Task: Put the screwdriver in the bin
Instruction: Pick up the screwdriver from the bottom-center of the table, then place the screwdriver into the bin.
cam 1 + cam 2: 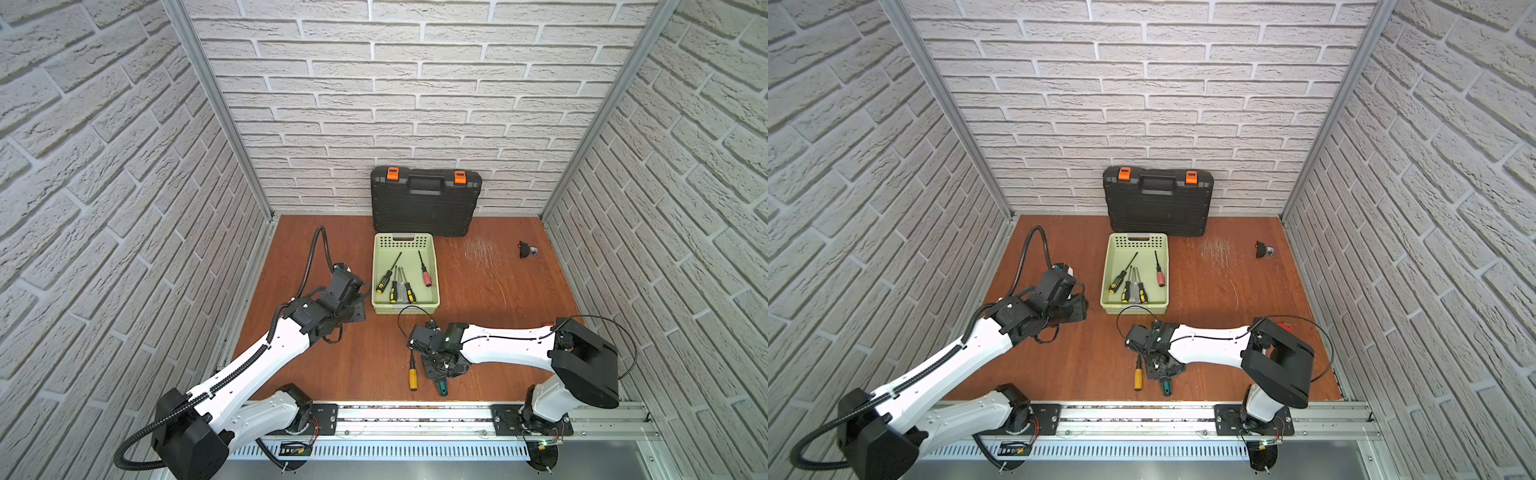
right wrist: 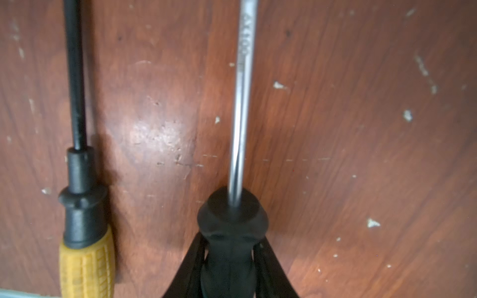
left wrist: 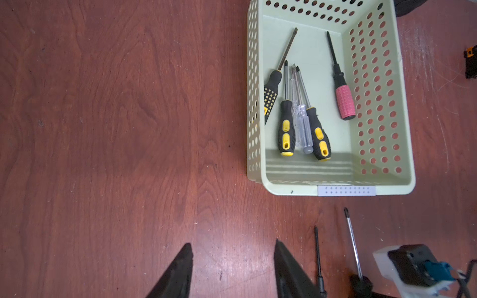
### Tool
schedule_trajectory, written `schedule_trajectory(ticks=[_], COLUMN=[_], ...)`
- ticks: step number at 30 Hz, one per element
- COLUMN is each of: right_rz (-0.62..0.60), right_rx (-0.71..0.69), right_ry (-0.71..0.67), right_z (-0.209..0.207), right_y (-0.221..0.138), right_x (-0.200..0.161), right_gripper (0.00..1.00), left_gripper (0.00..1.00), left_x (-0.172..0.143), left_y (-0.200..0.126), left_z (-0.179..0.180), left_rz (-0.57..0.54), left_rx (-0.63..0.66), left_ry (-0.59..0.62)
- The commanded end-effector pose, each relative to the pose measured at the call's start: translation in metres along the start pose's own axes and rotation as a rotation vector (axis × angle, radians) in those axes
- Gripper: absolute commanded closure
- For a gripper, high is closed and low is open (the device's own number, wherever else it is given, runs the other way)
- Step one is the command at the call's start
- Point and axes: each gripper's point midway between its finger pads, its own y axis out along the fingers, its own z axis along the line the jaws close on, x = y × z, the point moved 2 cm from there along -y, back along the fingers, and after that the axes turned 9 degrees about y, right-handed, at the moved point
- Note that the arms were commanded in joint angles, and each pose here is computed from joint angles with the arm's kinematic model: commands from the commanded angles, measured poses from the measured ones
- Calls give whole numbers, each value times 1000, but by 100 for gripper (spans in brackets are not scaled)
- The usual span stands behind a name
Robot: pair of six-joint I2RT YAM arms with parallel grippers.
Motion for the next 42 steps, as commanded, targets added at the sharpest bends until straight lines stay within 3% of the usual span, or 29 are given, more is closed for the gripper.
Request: schedule_trajectory(ticks=[1,4,9,14,18,22,28,31,37,42], right_rz=[6,-17,-47,-124,-296,-332,-332,-305,-229,-170], right_rx=[-32,-32,20,142,220,315,284,276,267,231], right_ry=[5,18,0,-28,-30,-40,-137,-113,-61,-62], right_z=[-8,-17,-28,-24,-15,8,34,39,41,45], right_y=[6,-2,-35,-98,-159,-187,-171,-155,-121,-95], right_x=[-5,-5,-7,3,38,90,171,204,244,254], right_gripper=[84,94,94,94,94,94,95,94,94,94], left_gripper=[48,48,48,48,48,48,48,48,48,47], left_x=[0,2,5,11,16,16,6,-8,-16,-13], left_y=[-4,-4,-1,3,-2,-7,-23,-26,-35,-35], left_z=[4,4,3,8,12,13,25,34,43,43], left_rz=[-10,-15,-23,-27,-50,-65,-74,-73,-112,-116], left_rx=[25,24,29,49,61,53,72,76,78,80], left_ry=[20,22,18,-23,-42,-50,-58,-98,-148,-123])
